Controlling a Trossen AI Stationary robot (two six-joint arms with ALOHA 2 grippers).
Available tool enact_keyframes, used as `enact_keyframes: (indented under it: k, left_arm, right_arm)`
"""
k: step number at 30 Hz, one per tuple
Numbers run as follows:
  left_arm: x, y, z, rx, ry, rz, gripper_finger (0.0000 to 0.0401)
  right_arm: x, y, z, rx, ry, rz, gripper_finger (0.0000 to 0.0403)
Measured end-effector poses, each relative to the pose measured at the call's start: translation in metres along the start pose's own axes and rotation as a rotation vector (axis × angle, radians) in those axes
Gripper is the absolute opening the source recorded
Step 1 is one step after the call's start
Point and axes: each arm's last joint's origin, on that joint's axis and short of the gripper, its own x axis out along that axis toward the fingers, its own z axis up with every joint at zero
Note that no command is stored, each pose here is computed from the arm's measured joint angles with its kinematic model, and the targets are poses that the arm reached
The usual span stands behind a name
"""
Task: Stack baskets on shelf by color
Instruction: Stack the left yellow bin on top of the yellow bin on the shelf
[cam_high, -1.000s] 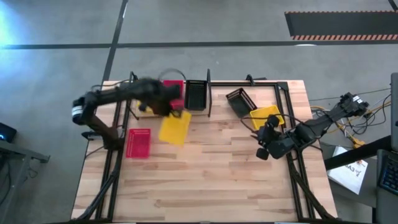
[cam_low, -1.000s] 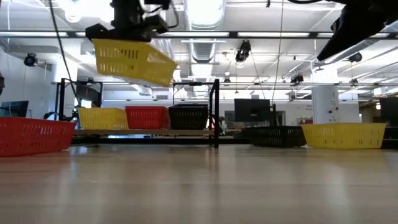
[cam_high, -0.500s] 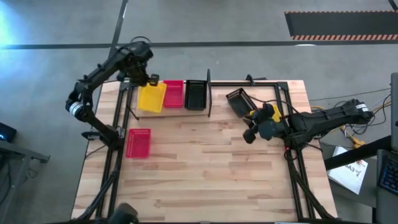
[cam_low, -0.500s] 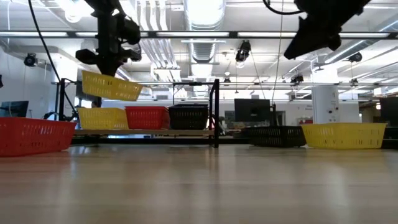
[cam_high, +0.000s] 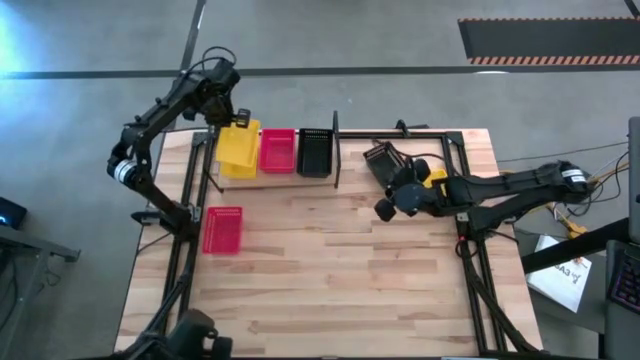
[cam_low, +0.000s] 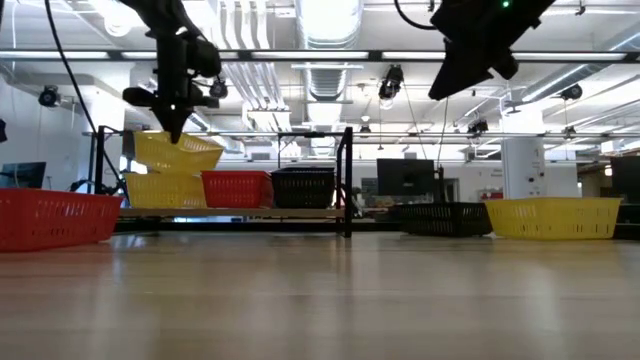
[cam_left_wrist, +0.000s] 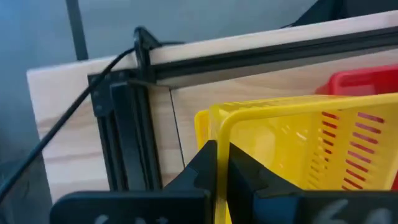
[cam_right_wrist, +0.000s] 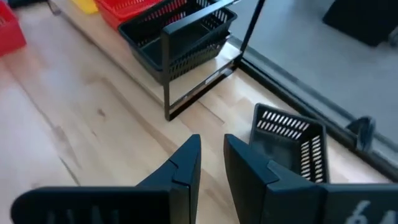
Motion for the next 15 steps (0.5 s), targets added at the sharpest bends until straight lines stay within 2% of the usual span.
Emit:
enact_keyframes:
  k: [5, 15]
  left_arm:
    - [0.014, -0.004, 0.001, -0.025, 0.053, 0.001, 0.0]
    - [0.033, -0.006, -0.01, -0.017, 0.143, -0.019, 0.0]
  right_arm:
    - [0.008, 0.005, 0.012, -0.124, 0.001, -0.019, 0.0063]
    - [0.009, 0.003, 0.037, -0.225, -0.028, -0.039, 0.0063]
